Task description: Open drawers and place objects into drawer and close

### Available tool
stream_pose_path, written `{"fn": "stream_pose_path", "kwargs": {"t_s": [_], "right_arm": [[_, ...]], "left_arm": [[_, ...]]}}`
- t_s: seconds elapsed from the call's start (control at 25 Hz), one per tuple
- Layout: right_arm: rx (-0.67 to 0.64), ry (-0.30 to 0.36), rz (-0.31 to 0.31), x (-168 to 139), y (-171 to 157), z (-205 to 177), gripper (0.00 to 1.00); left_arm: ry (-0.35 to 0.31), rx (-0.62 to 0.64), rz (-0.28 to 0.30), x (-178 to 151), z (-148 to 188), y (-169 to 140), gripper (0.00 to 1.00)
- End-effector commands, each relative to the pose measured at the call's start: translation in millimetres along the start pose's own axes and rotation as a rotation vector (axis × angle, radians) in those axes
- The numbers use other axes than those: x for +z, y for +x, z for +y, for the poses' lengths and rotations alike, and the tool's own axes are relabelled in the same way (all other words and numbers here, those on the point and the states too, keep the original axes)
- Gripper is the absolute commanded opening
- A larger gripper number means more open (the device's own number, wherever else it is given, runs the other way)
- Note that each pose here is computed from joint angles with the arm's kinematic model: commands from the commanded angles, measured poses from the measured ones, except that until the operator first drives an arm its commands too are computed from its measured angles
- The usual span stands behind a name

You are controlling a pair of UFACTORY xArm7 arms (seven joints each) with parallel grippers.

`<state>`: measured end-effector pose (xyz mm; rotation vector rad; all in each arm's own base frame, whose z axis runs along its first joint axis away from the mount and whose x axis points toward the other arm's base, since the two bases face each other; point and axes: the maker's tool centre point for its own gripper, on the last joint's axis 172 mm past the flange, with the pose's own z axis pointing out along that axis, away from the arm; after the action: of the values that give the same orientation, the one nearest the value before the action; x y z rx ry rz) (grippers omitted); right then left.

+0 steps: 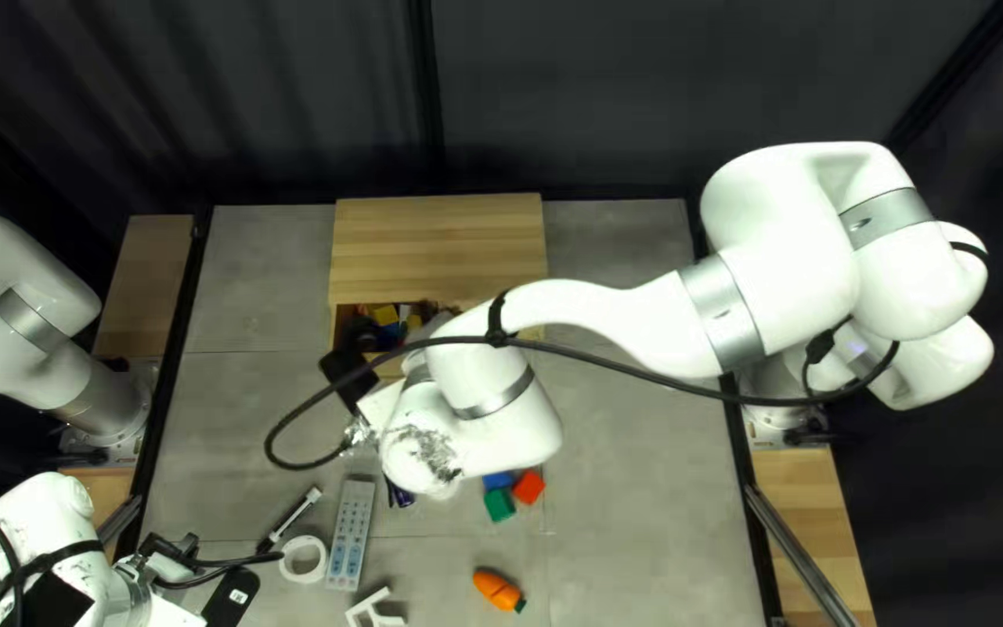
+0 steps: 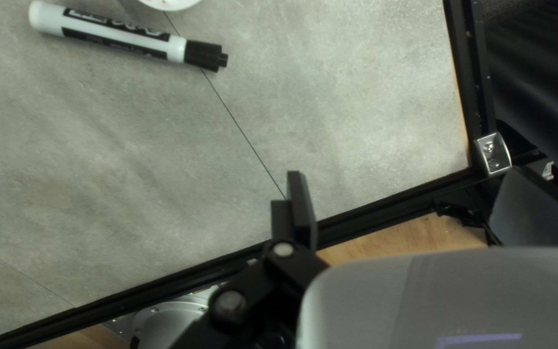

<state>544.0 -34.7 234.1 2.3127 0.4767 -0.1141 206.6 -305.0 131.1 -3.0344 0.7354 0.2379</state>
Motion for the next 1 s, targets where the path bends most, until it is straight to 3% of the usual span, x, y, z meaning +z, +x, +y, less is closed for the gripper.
{"fn": "stream_pose_path", "kwargs": {"t_s": [0.04,0.28,0.56,0.6,0.64,0.68,1.0], "right_arm": [[0.035,-0.023,0.075,20,17,16,0.00],[0.048,-0.008,0.142,30,38,19,0.00],[0.053,0.013,0.170,38,47,16,0.02],[0.054,0.014,0.170,38,47,16,0.12],[0.053,0.016,0.172,37,47,16,0.33],[0.053,0.017,0.173,37,47,16,1.00],[0.060,0.030,0.178,32,45,15,1.00]], "left_arm": [[0.000,0.000,0.000,0,0,0,1.00],[0.000,0.000,0.000,0,0,0,1.00],[0.000,0.000,0.000,0,0,0,1.00],[0.000,0.000,0.000,0,0,0,1.00],[0.000,0.000,0.000,0,0,0,1.00],[0.000,0.000,0.000,0,0,0,1.00],[0.000,0.000,0.000,0,0,0,1.00]]}}
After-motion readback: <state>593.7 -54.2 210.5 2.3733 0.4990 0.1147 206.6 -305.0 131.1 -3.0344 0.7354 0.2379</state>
